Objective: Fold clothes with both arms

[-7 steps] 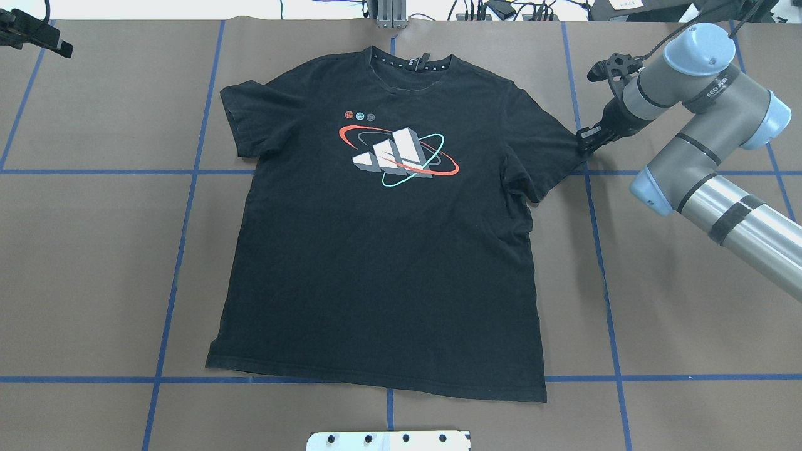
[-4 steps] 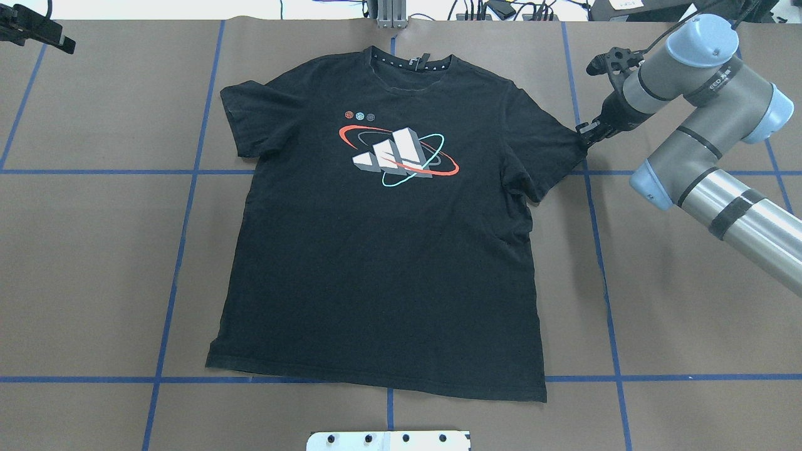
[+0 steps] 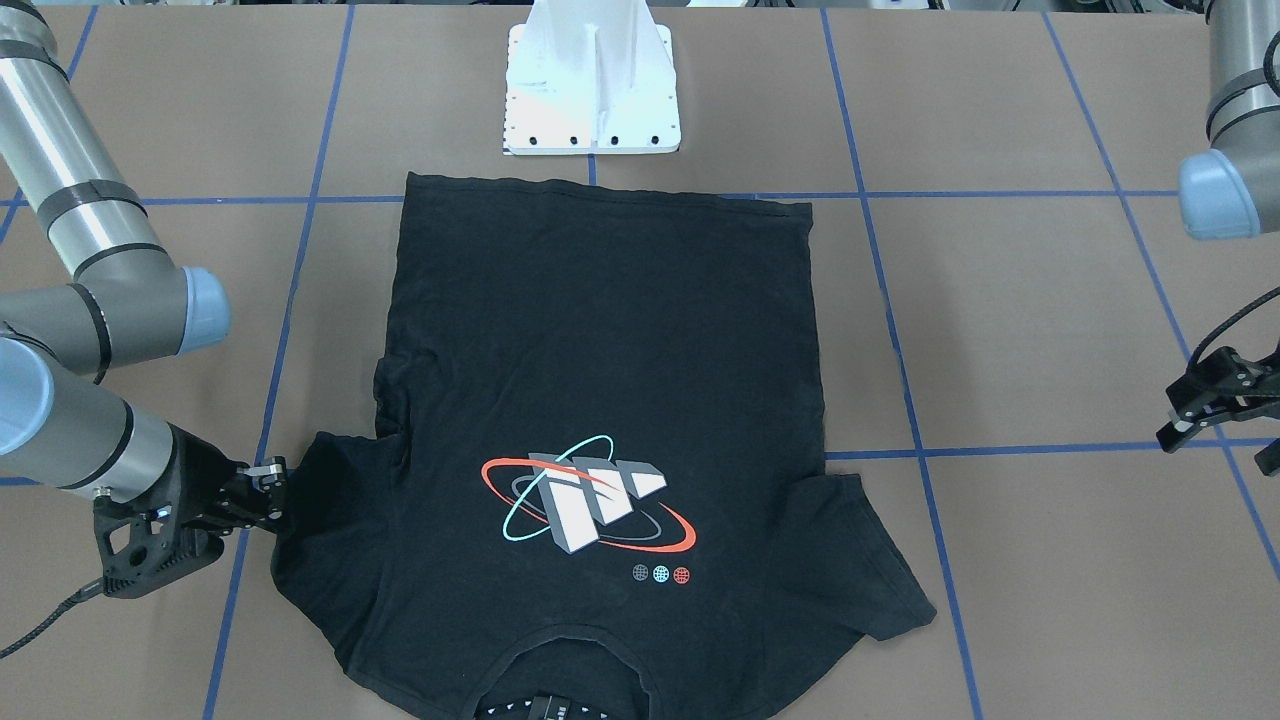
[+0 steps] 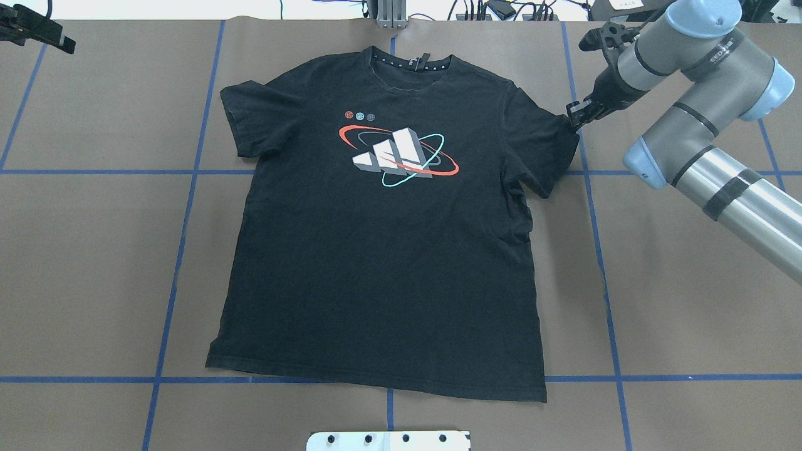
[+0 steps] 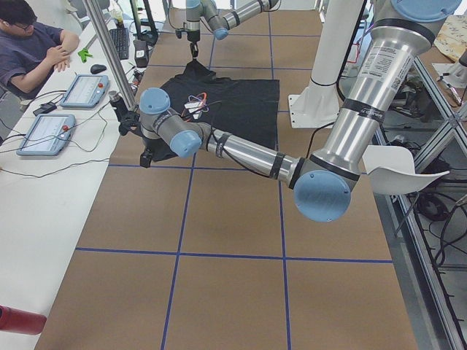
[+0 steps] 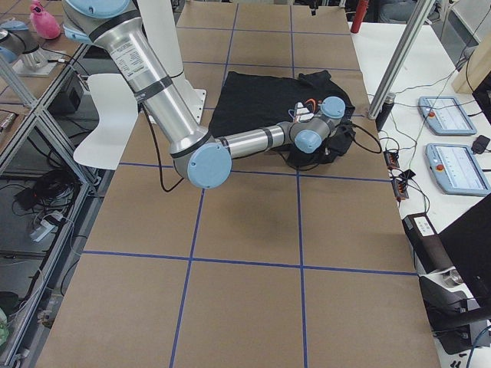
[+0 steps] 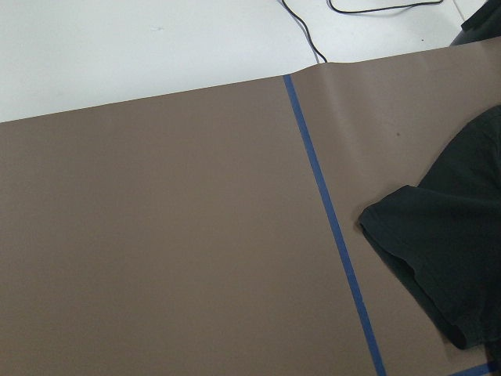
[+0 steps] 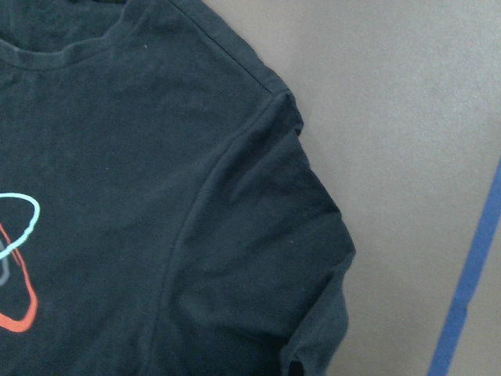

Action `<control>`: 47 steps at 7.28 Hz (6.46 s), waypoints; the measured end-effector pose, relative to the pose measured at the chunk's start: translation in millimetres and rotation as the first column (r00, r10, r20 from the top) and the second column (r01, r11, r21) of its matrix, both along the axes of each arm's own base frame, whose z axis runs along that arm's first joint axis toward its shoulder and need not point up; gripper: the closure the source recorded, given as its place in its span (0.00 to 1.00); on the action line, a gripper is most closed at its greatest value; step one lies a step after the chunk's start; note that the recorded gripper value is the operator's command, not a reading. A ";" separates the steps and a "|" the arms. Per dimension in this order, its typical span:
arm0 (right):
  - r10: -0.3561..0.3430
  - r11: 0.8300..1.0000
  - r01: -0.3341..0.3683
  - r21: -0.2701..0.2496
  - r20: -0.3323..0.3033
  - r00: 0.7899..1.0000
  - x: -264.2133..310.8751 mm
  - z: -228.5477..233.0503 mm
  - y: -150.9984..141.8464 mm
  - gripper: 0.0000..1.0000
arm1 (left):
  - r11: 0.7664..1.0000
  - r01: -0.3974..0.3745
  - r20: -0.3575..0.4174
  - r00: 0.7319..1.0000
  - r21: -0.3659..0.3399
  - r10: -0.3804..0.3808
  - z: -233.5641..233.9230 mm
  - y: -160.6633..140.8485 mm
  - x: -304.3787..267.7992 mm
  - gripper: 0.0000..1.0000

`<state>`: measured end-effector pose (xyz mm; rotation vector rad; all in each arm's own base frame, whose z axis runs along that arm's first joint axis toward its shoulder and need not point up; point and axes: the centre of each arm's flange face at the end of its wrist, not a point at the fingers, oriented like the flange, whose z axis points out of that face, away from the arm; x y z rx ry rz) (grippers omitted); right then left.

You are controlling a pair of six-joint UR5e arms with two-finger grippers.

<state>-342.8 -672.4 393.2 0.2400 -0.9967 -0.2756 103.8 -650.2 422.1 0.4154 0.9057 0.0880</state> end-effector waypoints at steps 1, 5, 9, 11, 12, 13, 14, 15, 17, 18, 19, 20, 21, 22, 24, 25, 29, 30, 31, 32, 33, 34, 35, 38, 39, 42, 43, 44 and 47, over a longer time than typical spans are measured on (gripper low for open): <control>0.003 1.000 -0.002 -0.023 0.008 1.000 -17.2 -30.8 -3.3 1.00 | 1.000 0.000 -0.001 1.000 0.002 0.000 -1.0 0.2 0.0 0.00; 0.074 0.995 -0.077 -0.065 -0.047 0.996 -115.3 -123.2 -6.3 1.00 | 1.000 0.005 -0.004 1.000 0.012 -0.005 -6.4 2.0 -3.1 0.00; 0.146 0.986 -0.155 -0.062 -0.126 0.981 -162.8 -151.5 -31.1 1.00 | 1.000 0.008 -0.006 1.000 0.007 -0.007 -6.5 2.0 -3.0 0.00; 0.164 0.984 -0.172 -0.049 -0.142 0.976 -168.8 -152.3 -34.4 1.00 | 1.000 0.008 -0.006 1.000 0.008 -0.007 -6.6 2.0 -2.7 0.00; 0.164 0.984 -0.172 -0.045 -0.144 0.976 -173.5 -156.8 -34.2 1.00 | 1.000 0.008 -0.005 1.000 0.008 -0.008 -7.0 1.8 -2.8 0.00; 0.163 0.985 -0.170 -0.039 -0.144 0.976 -179.1 -161.5 -32.6 1.00 | 1.000 0.008 -0.005 1.000 0.009 -0.008 -7.3 1.6 -3.1 0.00; 0.164 0.985 -0.170 -0.032 -0.147 0.975 -184.5 -164.6 -30.2 1.00 | 1.000 0.009 -0.005 1.000 0.010 -0.009 -7.3 1.5 -3.5 0.00; 0.167 0.985 -0.172 -0.025 -0.151 0.974 -188.7 -165.7 -28.2 1.00 | 1.000 0.009 -0.004 1.000 0.009 -0.009 -7.2 1.5 -3.5 0.00; 0.178 0.983 -0.183 -0.014 -0.166 0.970 -192.6 -162.6 -27.6 0.01 | 1.000 0.009 -0.004 1.000 0.008 -0.009 -6.7 1.3 -3.6 0.00; 0.182 0.982 -0.187 -0.012 -0.168 0.969 -192.8 -162.7 -28.0 0.01 | 1.000 0.009 -0.004 1.000 0.007 -0.009 -6.6 1.3 -3.6 0.00; 0.184 0.982 -0.189 -0.013 -0.165 0.969 -192.1 -164.4 -28.7 0.01 | 1.000 0.009 -0.004 1.000 0.007 -0.009 -6.5 1.2 -3.6 0.00; 0.189 0.981 -0.194 -0.017 -0.159 0.969 -190.5 -168.9 -30.2 0.01 | 1.000 0.011 -0.004 1.000 0.005 -0.011 -6.2 1.1 -3.5 0.00; 0.199 0.978 -0.206 -0.039 -0.143 0.970 -186.3 -178.0 -33.1 0.01 | 1.000 0.018 -0.009 1.000 -0.007 -0.018 -6.9 0.3 -2.3 0.00; 0.204 0.974 -0.214 -0.078 -0.117 0.972 -177.4 -188.1 -37.3 0.01 | 0.999 0.028 -0.019 0.999 -0.027 -0.029 -8.9 -0.8 2.7 0.00; 0.188 0.969 -0.195 -0.153 -0.059 0.980 -138.4 -202.6 -52.6 0.01 | 0.996 0.057 -0.071 0.996 -0.073 -0.063 -13.4 3.2 51.9 0.00; 0.181 0.966 -0.187 -0.179 -0.049 0.982 -121.8 -210.3 -54.6 0.01 | 0.992 0.084 -0.111 0.989 -0.095 -0.094 -10.8 2.4 90.0 0.00; 0.185 0.962 -0.191 -0.197 -0.048 0.982 -99.4 -231.1 -49.2 0.01 | 0.980 0.167 -0.166 0.969 -0.110 -0.184 11.4 -42.3 214.0 0.01; 0.186 0.962 -0.191 -0.195 -0.046 0.981 -99.1 -232.0 -48.9 0.01 | 0.977 0.183 -0.158 0.967 -0.106 -0.198 9.8 -53.7 226.6 0.02; 0.187 0.962 -0.192 -0.194 -0.046 0.981 -99.0 -232.2 -48.8 0.01 | 0.975 0.199 -0.150 0.966 -0.101 -0.212 11.2 -63.8 234.4 0.08; 0.188 0.962 -0.193 -0.194 -0.047 0.981 -98.9 -232.3 -48.9 0.01 | 0.972 0.217 -0.139 0.964 -0.094 -0.229 18.1 -70.2 240.9 0.11; 0.189 0.962 -0.194 -0.193 -0.047 0.981 -99.1 -232.3 -48.7 0.01 | 0.969 0.230 -0.129 0.962 -0.088 -0.240 23.8 -73.5 247.7 0.15; 0.189 0.962 -0.194 -0.193 -0.048 0.981 -99.5 -232.2 -48.6 0.01 | 0.967 0.242 -0.119 0.961 -0.082 -0.250 24.9 -76.1 255.2 0.18; 0.188 0.962 -0.194 -0.194 -0.049 0.981 -99.9 -231.1 -48.7 0.01 | 0.966 0.246 -0.112 0.961 -0.077 -0.254 23.6 -76.7 264.8 0.21; 0.188 0.961 -0.195 -0.196 -0.054 0.981 -100.6 -228.1 -49.5 0.01 | 0.964 0.254 -0.089 0.961 -0.073 -0.260 26.7 -75.7 283.8 0.23; 0.188 0.961 -0.196 -0.197 -0.055 0.981 -100.8 -227.4 -49.7 0.01 | 0.963 0.258 -0.082 0.961 -0.074 -0.263 28.8 -75.7 287.1 0.26; 0.188 0.960 -0.196 -0.197 -0.058 0.980 -101.1 -226.0 -50.2 0.01 | 0.963 0.257 -0.069 0.963 -0.078 -0.262 34.8 -74.1 293.2 0.31; 0.188 0.960 -0.196 -0.198 -0.059 0.980 -101.6 -225.6 -50.1 0.01 | 0.964 0.255 -0.066 0.963 -0.080 -0.261 36.7 -73.4 294.6 0.34; 0.188 0.960 -0.196 -0.199 -0.059 0.980 -101.9 -225.4 -50.0 0.01 | 0.964 0.254 -0.064 0.964 -0.081 -0.260 38.3 -72.9 295.5 0.36; 0.186 0.961 -0.195 -0.198 -0.060 0.981 -104.0 -225.3 -48.8 0.01 | 0.964 0.251 -0.061 0.965 -0.083 -0.256 39.9 -72.0 298.8 0.38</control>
